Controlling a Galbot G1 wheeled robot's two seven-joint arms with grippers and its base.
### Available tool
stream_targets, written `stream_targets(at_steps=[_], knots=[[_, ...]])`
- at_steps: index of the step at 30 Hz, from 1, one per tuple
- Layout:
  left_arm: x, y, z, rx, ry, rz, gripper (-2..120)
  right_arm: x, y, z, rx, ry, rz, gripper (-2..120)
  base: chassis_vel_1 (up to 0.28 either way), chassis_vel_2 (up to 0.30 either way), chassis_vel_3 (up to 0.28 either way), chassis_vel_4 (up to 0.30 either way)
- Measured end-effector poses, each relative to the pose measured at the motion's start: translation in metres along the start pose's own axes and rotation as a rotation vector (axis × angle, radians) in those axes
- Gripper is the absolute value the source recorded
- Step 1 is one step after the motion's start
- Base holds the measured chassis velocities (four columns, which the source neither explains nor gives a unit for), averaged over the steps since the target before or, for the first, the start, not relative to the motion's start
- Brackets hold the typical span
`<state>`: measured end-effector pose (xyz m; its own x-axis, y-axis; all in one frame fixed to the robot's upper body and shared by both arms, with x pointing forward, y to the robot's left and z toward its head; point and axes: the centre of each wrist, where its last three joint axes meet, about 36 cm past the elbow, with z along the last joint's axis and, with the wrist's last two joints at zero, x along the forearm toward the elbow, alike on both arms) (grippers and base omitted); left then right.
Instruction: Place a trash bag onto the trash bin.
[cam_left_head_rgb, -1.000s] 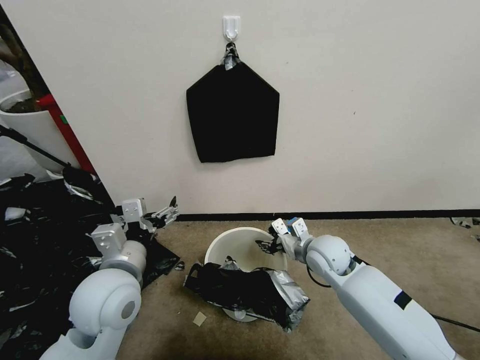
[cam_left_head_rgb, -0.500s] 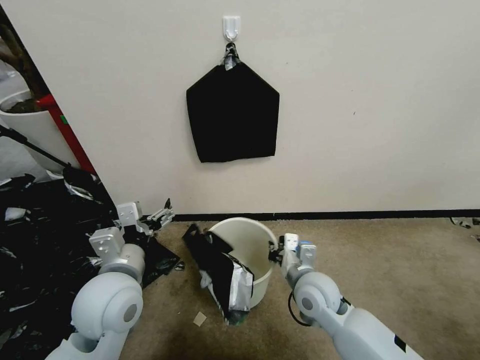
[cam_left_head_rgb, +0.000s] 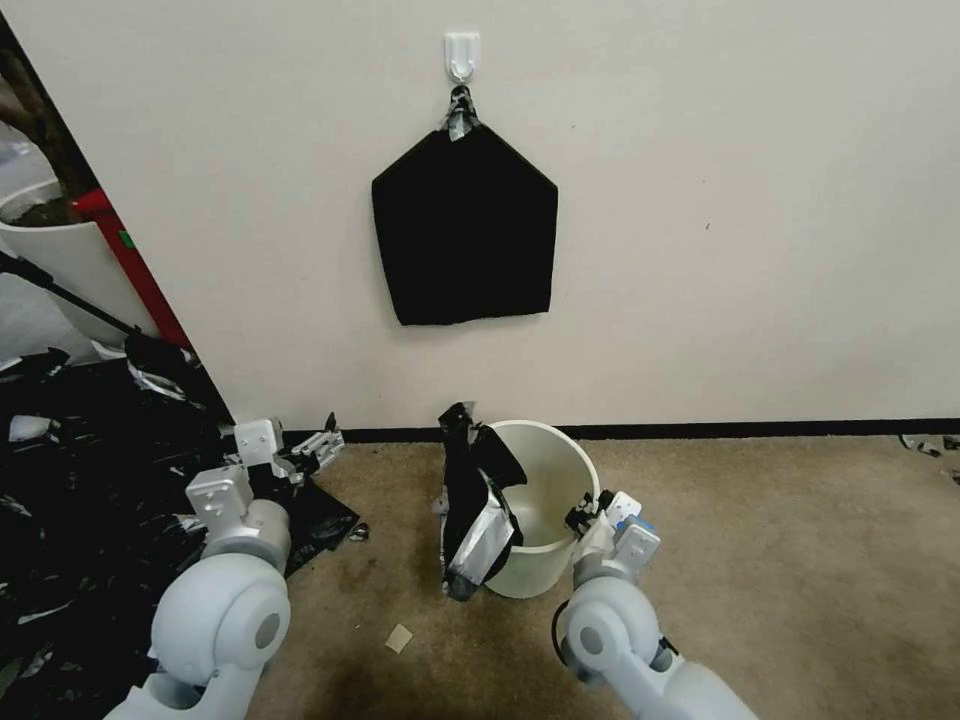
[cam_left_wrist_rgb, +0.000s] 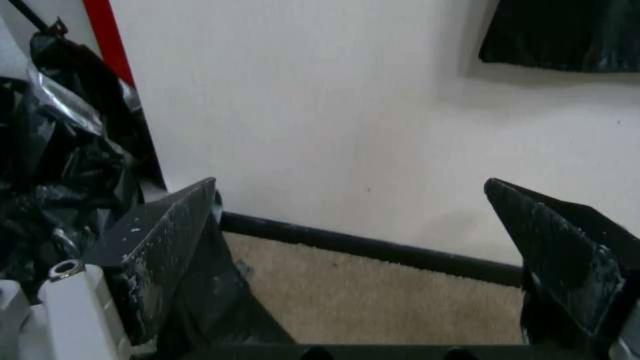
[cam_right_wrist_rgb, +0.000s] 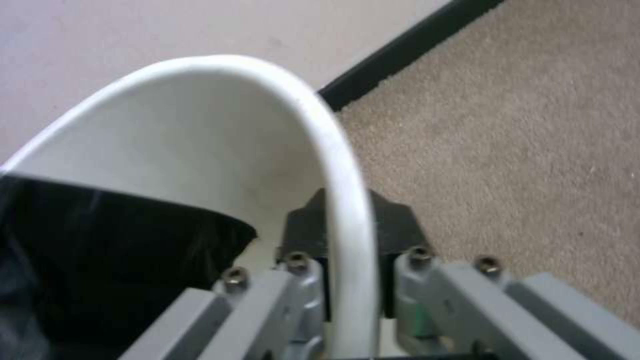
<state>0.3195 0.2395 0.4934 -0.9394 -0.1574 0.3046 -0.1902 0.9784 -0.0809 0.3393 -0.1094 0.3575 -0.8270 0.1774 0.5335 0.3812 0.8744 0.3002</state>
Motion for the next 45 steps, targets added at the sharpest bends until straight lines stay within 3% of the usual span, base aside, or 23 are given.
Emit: stream_targets(at_steps=[4,7,8,9,10,11,12,15,16,18,20,22,29,35,41,45], knots=[[-0.002,0.001,0.003,-0.002,-0.003,-0.008,100,0.001,-0.007,0.003,0.058,-0.078,-0.019,28,0.000,0.000,0.000,0.000],[-0.006,0.005,0.005,-0.002,-0.005,-0.024,100,0.005,-0.027,0.003,0.209,-0.310,-0.131,41,0.000,0.000,0.000,0.000],[-0.006,0.005,0.005,-0.002,-0.005,-0.024,100,0.005,-0.027,0.003,0.209,-0.310,-0.131,41,0.000,0.000,0.000,0.000],[-0.007,0.006,0.006,-0.004,-0.005,-0.028,100,0.005,-0.034,0.002,0.263,-0.382,-0.184,46,0.000,0.000,0.000,0.000],[-0.010,0.007,0.007,-0.005,-0.005,-0.034,100,0.000,-0.049,-0.003,0.391,-0.535,-0.326,53,0.000,0.000,0.000,0.000],[-0.017,0.007,0.006,-0.004,-0.009,-0.038,100,0.004,-0.060,-0.015,0.482,-0.573,-0.588,65,0.000,0.000,0.000,0.000],[-0.017,0.007,0.006,-0.004,-0.009,-0.038,100,0.004,-0.060,-0.015,0.482,-0.573,-0.588,65,0.000,0.000,0.000,0.000],[-0.027,0.007,0.003,-0.001,-0.017,-0.035,100,0.032,-0.045,-0.038,0.412,-0.270,-0.806,82,0.000,0.000,0.000,0.000],[-0.027,0.007,0.003,-0.001,-0.017,-0.035,100,0.032,-0.045,-0.038,0.412,-0.270,-0.806,82,0.000,0.000,0.000,0.000],[-0.038,0.013,0.000,0.016,-0.010,-0.022,100,0.031,-0.038,-0.050,0.446,-0.154,-0.877,89,0.000,0.000,0.000,0.000],[-0.046,0.019,-0.001,0.029,0.001,-0.019,100,0.028,-0.033,-0.056,0.465,-0.104,-0.891,96,0.000,0.000,0.000,0.000],[-0.054,0.024,0.000,0.038,0.008,-0.025,100,0.025,-0.027,-0.059,0.479,-0.054,-0.883,95,0.000,0.000,0.000,0.000],[-0.074,0.030,0.010,0.061,0.031,-0.045,100,0.017,-0.001,-0.066,0.553,0.072,-0.710,68,0.000,0.000,0.000,0.000],[-0.083,0.031,0.015,0.043,0.053,-0.032,100,0.017,0.005,-0.071,0.563,0.169,-0.667,46,0.000,0.000,0.000,0.000],[-0.085,0.026,0.019,0.077,0.076,0.074,100,0.014,0.007,-0.069,0.555,0.177,-0.654,26,0.000,0.000,0.000,0.000],[-0.088,0.018,0.028,0.149,0.103,0.215,100,0.012,0.004,-0.058,0.539,0.135,-0.619,10,0.000,0.000,0.000,0.000]])
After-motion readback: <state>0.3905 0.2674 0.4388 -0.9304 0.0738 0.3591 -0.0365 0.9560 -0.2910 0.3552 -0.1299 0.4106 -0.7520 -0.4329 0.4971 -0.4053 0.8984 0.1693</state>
